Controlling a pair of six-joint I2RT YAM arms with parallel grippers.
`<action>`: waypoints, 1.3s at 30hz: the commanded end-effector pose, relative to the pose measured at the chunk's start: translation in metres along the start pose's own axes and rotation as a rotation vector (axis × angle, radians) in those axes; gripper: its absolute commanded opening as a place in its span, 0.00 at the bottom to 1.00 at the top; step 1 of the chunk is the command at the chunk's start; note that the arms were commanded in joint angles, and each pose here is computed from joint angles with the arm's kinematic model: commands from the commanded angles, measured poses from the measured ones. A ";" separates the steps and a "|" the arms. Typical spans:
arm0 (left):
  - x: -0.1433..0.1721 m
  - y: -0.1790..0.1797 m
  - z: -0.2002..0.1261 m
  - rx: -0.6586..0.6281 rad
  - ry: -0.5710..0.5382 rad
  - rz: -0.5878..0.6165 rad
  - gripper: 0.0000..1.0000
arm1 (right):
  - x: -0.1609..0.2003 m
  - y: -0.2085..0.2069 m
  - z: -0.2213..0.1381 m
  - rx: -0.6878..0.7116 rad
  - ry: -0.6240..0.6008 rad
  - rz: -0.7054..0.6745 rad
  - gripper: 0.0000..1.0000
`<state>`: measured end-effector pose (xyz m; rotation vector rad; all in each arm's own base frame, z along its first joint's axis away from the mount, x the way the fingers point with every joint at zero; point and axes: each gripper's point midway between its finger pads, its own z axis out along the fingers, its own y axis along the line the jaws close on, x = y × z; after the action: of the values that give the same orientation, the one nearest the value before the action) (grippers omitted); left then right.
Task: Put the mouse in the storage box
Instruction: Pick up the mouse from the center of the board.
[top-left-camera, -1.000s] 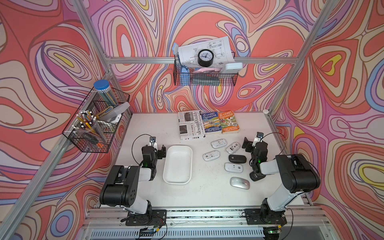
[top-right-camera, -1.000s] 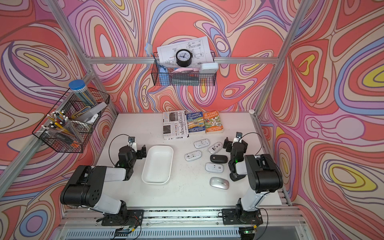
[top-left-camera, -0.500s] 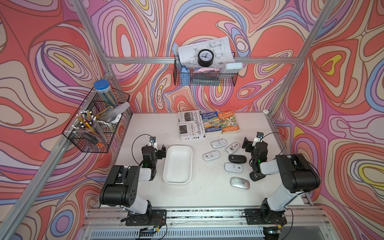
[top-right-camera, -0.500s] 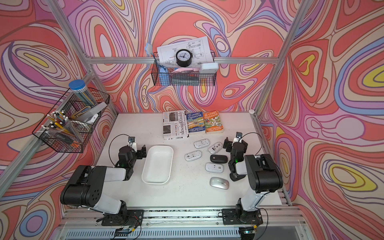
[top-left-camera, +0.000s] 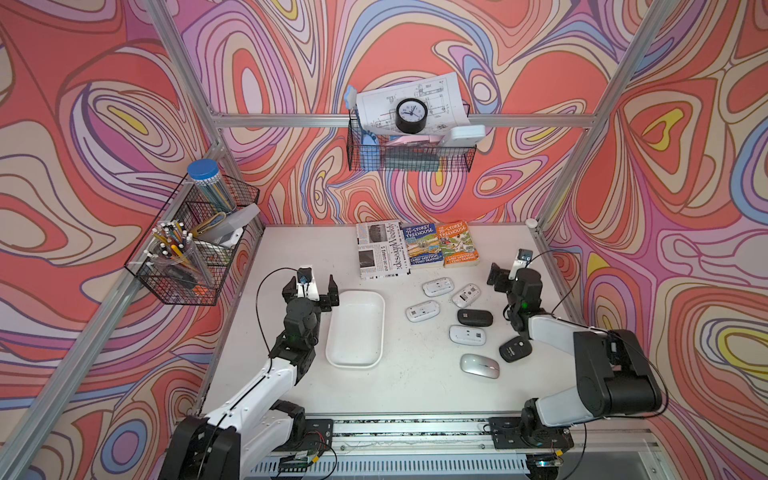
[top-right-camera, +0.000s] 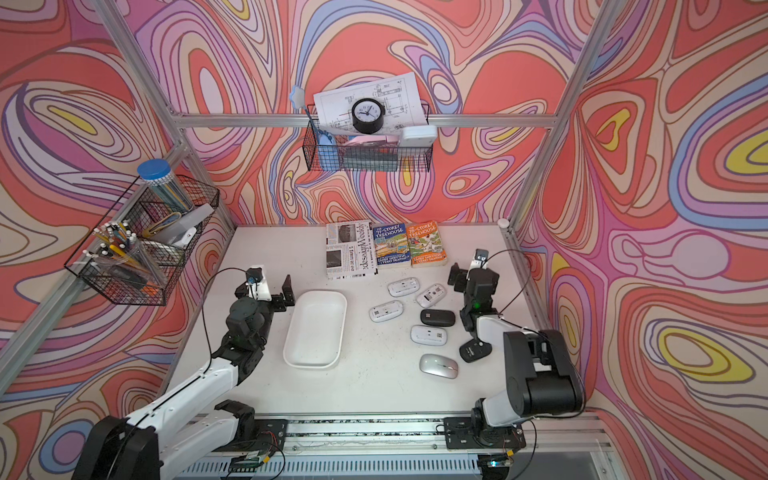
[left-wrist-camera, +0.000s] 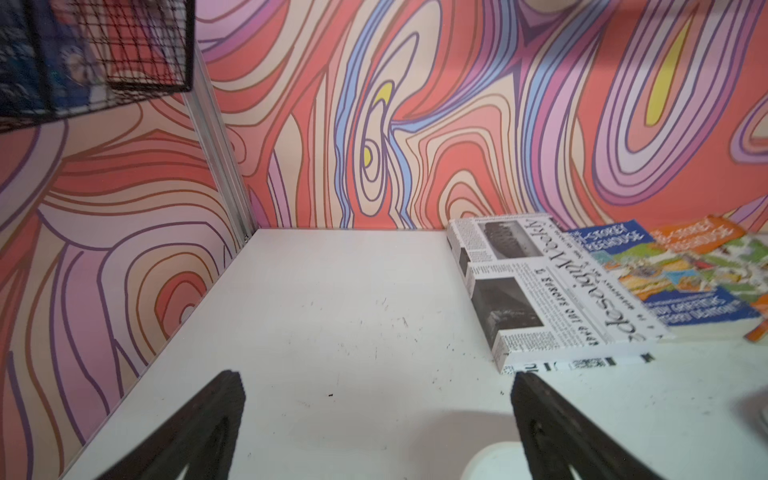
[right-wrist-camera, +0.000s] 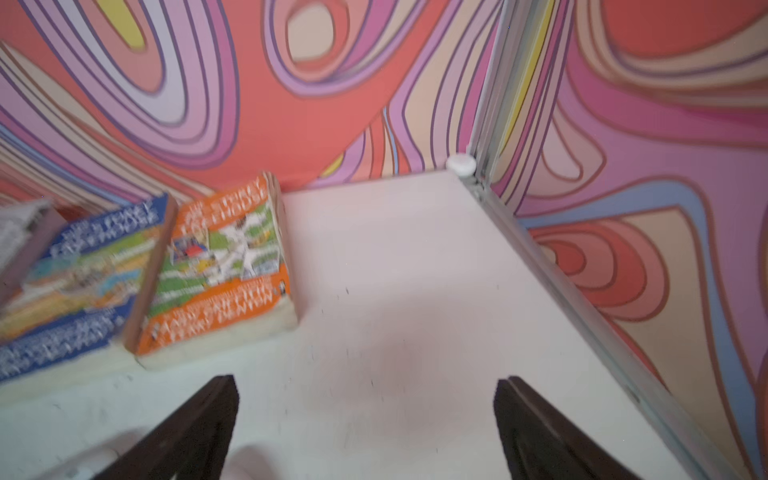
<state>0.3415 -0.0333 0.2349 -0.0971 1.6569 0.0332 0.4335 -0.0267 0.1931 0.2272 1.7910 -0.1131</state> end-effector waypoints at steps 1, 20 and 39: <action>-0.004 0.000 -0.022 0.028 0.106 -0.156 0.99 | -0.023 0.005 -0.026 -0.037 0.031 0.146 0.98; -0.011 0.040 -0.143 -0.047 0.477 -0.170 0.99 | 0.080 0.047 -0.089 -0.171 0.702 0.485 0.78; 0.021 0.000 -0.129 0.129 0.651 -0.138 0.99 | 0.172 0.061 -0.102 0.122 1.036 0.600 0.90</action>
<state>0.2165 -0.0440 0.2275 -0.1475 2.2807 -0.2285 0.3064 0.0672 0.0582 0.9272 2.6551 0.3905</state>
